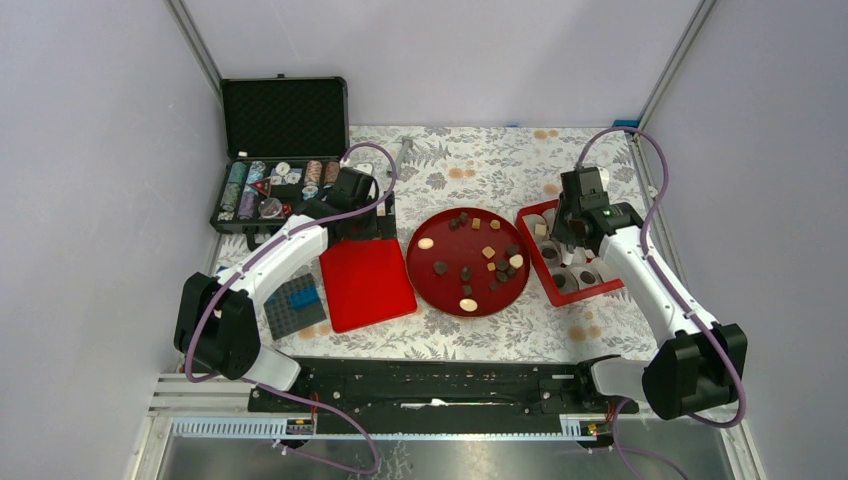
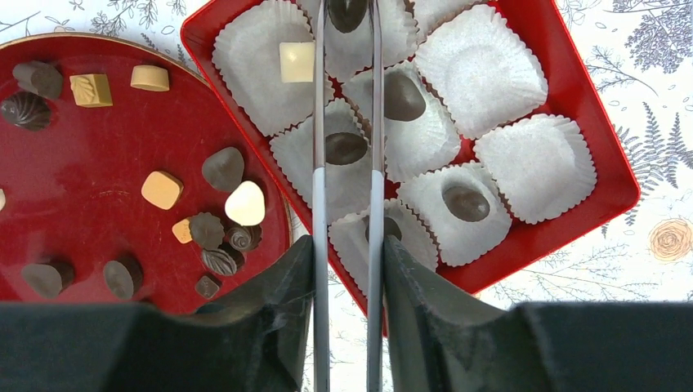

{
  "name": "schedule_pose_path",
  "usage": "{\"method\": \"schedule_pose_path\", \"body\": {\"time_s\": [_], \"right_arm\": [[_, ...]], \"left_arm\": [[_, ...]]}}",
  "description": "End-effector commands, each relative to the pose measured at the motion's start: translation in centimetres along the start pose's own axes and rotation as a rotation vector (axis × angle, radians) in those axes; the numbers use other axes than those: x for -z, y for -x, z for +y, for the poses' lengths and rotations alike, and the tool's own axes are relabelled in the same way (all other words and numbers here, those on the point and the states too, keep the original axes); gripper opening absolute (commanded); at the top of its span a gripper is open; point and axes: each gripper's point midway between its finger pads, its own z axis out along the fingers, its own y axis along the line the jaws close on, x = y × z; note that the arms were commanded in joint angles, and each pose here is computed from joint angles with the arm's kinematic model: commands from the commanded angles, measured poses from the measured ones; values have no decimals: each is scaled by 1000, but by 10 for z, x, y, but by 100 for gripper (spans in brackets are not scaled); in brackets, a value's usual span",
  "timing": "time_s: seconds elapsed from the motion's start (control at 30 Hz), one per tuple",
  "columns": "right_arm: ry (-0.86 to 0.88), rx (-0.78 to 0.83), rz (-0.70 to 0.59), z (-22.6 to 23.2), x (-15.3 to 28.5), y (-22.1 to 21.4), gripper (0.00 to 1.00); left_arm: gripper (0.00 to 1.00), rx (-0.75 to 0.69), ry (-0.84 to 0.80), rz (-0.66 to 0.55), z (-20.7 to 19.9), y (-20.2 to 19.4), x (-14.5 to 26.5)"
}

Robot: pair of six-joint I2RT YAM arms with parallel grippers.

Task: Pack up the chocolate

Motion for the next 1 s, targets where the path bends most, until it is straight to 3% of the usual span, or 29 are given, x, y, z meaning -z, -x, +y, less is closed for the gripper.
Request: {"method": "schedule_pose_path", "body": {"time_s": [0.0,0.2,0.37,0.5,0.73,0.97], "right_arm": [[3,-25,-48,2,-3,13,45],[8,-22,-56,2,0,15,46],[42,-25,-97,3,22,28,25],[104,-8,-113,10,44,37,16],[187,178,-108,54,84,19,16],[288,322,25,88,89,-36,22]], "left_arm": [[99,9,-31,-49,-6,14,3],[99,4,-37,-49,-7,13,4],[99,3,-41,-56,-7,15,6],[99,2,-41,-55,-7,15,6],[99,-5,-11,-78,-2,21,8],[99,-10,24,-89,5,22,11]]}}
